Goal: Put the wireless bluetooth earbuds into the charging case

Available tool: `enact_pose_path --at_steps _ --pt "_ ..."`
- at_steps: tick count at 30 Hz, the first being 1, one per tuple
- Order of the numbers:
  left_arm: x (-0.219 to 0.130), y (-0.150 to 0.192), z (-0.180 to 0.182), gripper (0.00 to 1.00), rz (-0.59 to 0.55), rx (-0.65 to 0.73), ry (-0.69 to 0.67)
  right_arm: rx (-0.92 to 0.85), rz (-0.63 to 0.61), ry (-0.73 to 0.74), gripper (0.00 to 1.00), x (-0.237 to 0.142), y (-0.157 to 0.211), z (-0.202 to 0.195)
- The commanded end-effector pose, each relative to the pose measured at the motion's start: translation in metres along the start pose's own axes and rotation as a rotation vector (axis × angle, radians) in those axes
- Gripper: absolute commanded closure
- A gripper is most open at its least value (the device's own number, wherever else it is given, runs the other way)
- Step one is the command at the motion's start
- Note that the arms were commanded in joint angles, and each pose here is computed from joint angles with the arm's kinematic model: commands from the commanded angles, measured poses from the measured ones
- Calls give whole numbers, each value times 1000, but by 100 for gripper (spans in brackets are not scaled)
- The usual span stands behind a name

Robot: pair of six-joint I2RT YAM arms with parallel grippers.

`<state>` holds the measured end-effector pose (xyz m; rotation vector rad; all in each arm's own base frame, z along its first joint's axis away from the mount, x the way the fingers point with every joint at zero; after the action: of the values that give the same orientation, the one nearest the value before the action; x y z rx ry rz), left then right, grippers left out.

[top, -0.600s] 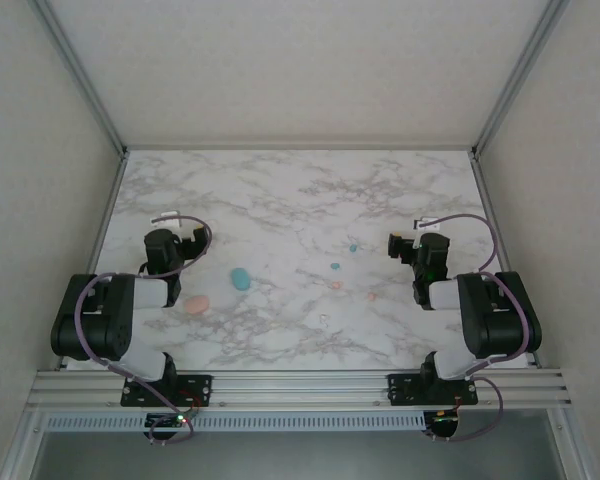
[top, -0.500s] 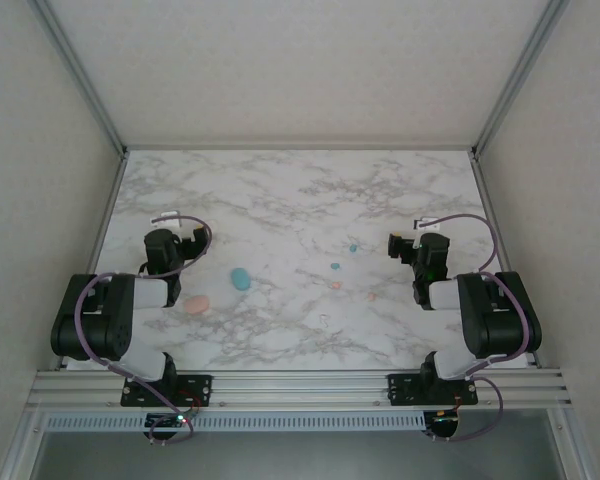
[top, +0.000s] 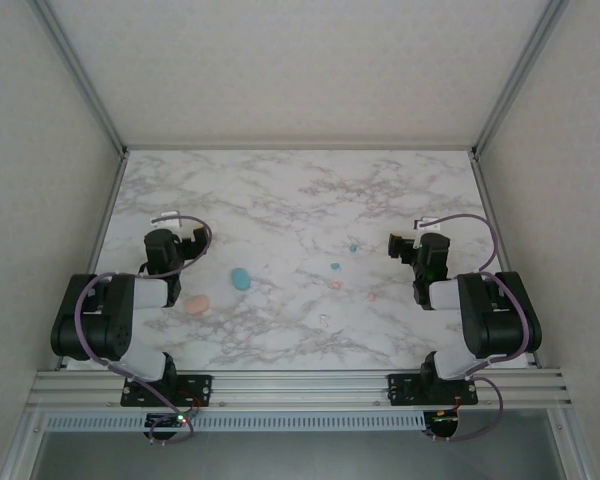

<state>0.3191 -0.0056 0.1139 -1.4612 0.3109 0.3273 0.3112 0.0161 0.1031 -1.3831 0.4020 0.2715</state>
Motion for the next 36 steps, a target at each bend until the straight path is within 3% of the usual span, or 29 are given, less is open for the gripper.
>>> enact_pose_path --at_steps 1,9,13,18,21,25,31,36 --pt "2 -7 2 0 -32 -13 6 25 -49 -1 1 2 -13 0" --pt "-2 -12 4 0 -36 -23 -19 6 -45 -25 1 1 -15 4" --pt "-18 -30 15 0 -15 -75 -89 8 41 -41 1 -7 -48 14" --pt "-52 -61 36 0 4 -297 -236 91 301 -151 1 -35 -77 34" --pt "-75 -69 51 0 114 -510 -400 173 382 -290 1 -54 -83 48" --pt "-81 -62 26 0 296 -551 -143 286 447 -402 2 -72 -81 59" --pt "-97 -41 6 4 389 -629 21 347 569 -475 12 -84 -66 77" --pt "-99 -31 -10 8 474 -574 95 288 633 -496 15 -89 -47 104"
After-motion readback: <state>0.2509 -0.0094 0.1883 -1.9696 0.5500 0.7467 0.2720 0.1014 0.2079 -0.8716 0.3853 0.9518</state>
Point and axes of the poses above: each hand's point on the last joint's axis, 136 mm out from that joint toward the fingers, its own x axis out along the fingers, its own z axis along the line the jaws close on, y = z × x, the point moved 8 cm from there along -x, back along the fingers, and after that the axes turned 10 degrees about x, right-handed, at the moved point
